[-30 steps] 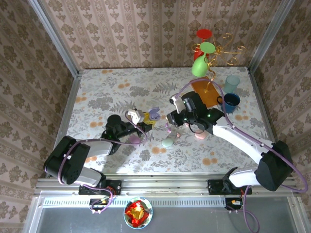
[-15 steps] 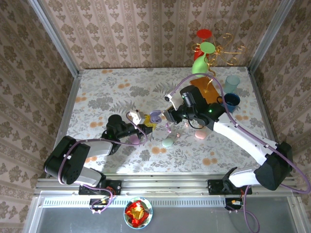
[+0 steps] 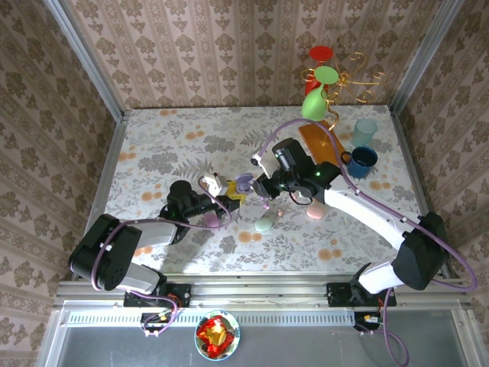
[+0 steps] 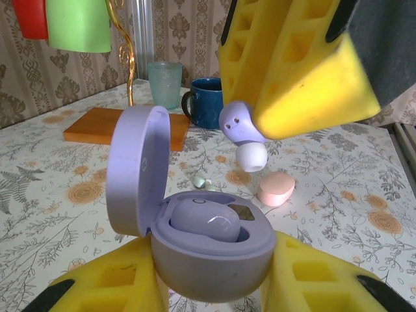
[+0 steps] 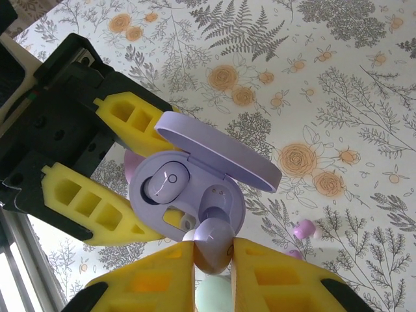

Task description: Insert the wireless bluetooth earbuds into the charging case

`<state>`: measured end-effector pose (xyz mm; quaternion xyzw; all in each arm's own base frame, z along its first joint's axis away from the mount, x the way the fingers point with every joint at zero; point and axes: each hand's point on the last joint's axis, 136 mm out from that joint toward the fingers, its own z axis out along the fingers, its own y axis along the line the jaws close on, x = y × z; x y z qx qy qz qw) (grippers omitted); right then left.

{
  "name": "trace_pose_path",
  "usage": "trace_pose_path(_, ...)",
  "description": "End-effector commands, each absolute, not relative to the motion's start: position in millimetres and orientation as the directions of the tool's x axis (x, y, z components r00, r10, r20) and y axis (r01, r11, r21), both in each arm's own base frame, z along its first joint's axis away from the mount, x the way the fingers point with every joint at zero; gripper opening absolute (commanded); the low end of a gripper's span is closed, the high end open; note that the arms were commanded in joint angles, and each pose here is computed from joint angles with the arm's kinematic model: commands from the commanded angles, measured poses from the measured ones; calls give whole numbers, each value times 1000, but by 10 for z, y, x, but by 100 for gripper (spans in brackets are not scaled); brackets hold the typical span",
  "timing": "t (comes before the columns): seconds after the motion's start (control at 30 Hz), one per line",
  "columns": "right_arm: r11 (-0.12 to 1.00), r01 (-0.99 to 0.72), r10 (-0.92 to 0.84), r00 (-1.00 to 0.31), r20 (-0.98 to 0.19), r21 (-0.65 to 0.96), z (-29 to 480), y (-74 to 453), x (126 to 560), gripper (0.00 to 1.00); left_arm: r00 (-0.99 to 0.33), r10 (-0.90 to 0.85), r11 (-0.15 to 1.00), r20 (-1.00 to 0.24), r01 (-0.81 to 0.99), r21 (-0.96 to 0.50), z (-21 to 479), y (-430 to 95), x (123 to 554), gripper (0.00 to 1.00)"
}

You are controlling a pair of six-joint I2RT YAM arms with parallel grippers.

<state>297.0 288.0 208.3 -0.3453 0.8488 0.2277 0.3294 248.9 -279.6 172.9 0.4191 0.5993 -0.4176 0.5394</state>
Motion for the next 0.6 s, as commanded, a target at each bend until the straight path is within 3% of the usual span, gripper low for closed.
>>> trace_pose_path(0.0,674,-725,-442,-546,-712,138,2027,2881,3025,21,-13,3,273,-1000,962,-12,1937,-2833,2469,9)
trace_pose_path(0.57,684,-716,-452,-565,-690,139,1918,2900,3059,20,-17,-2,250,-1000,968,-17,1935,-2844,2432,9)
